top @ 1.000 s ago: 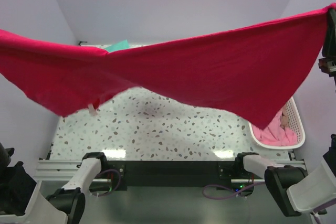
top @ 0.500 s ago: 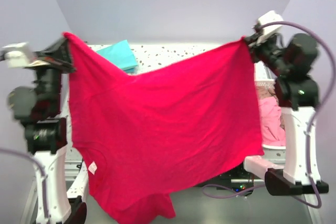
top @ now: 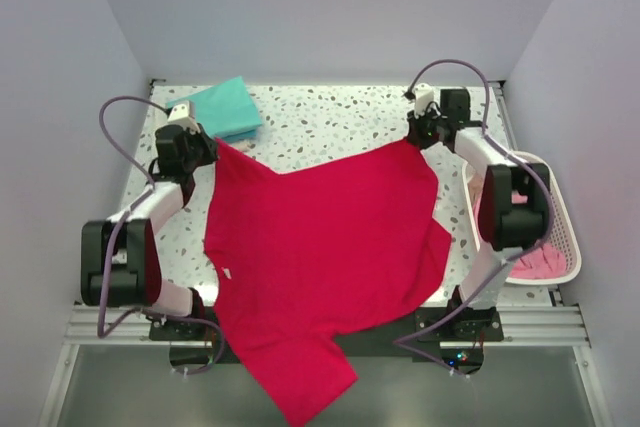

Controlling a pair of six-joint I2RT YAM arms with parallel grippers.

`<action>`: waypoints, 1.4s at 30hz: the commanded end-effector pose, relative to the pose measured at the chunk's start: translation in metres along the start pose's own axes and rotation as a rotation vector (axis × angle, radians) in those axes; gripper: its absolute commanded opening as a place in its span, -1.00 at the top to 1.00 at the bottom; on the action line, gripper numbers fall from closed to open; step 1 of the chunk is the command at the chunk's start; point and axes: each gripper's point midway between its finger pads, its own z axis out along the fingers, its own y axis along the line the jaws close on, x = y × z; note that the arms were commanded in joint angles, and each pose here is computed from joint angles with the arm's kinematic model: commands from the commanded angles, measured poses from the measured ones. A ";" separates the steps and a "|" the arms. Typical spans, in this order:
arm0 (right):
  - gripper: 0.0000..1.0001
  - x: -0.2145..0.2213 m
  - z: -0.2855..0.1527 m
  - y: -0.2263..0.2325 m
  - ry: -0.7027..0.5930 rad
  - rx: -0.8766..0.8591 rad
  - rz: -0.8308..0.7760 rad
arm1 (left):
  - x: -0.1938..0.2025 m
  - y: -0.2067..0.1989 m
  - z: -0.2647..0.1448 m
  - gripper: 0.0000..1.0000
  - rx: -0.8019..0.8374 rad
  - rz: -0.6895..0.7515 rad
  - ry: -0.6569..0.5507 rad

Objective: Fold and stack the t-shirts
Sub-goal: Flatten the tshirt out

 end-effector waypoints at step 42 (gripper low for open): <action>1.00 -0.168 -0.113 -0.039 -0.421 0.053 -0.113 | -0.246 -0.057 -0.115 1.00 0.042 0.129 -0.622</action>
